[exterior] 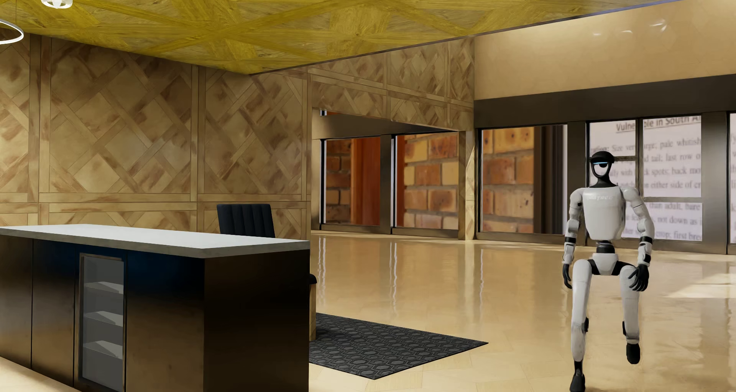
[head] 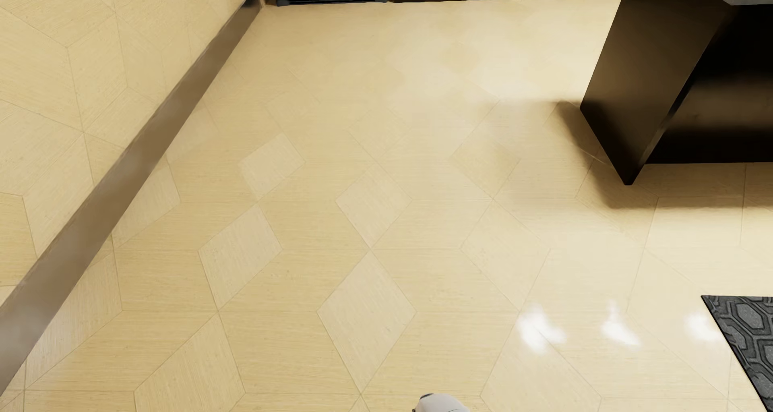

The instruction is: Circle counter

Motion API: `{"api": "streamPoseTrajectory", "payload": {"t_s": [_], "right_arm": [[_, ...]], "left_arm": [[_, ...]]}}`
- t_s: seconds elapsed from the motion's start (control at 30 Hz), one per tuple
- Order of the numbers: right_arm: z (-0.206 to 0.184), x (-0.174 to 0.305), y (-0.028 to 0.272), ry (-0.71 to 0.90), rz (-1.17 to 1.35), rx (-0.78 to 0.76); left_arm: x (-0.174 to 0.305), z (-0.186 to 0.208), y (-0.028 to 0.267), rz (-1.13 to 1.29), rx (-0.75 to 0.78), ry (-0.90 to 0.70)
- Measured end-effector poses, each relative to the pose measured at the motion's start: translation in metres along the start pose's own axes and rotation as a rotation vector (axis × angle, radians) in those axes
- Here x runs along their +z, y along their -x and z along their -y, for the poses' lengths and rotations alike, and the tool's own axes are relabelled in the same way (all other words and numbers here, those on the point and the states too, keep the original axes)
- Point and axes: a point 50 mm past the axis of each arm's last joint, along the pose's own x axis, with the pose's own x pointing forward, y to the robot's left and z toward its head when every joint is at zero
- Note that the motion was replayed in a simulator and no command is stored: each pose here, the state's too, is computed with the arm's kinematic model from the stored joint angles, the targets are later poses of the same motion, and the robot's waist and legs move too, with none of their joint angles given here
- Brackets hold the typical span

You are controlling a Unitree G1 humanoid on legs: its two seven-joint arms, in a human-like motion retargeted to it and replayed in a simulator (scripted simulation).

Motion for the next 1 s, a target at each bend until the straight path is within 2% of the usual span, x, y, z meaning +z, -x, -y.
{"api": "streamPoseTrajectory", "payload": {"t_s": [0.2,0.3,0.37,0.47,0.57,0.7,0.8,0.87,0.93,1.0], "right_arm": [[0.022,0.07,0.004,-0.017,0.275,-0.059],[0.048,0.11,0.011,-0.02,0.412,-0.128],[0.059,0.12,0.013,-0.042,0.436,-0.16],[0.047,0.09,0.004,-0.074,0.324,-0.132],[0.025,0.058,0.001,-0.017,0.219,-0.066],[0.011,0.002,0.006,0.005,0.05,-0.027],[0.007,-0.037,0.013,0.01,-0.076,-0.017],[0.003,-0.056,0.018,0.01,-0.147,-0.006],[0.001,-0.068,0.02,0.02,-0.199,0.001],[0.004,-0.055,0.015,0.034,-0.17,-0.003]], "left_arm": [[-0.053,0.046,0.018,-0.177,-0.137,-0.041],[-0.068,0.055,0.027,-0.219,-0.164,-0.045],[-0.076,0.059,0.033,-0.237,-0.182,-0.061],[-0.088,0.059,0.037,-0.286,-0.183,-0.063],[-0.075,0.033,0.025,-0.264,-0.093,-0.021],[-0.018,-0.004,0.009,-0.038,0.001,-0.028],[0.036,-0.037,0.003,0.153,0.093,-0.019],[0.056,-0.051,0.004,0.22,0.138,-0.001],[0.042,-0.046,0.003,0.173,0.14,0.047],[0.001,-0.026,0.002,0.01,0.09,0.063]]}}
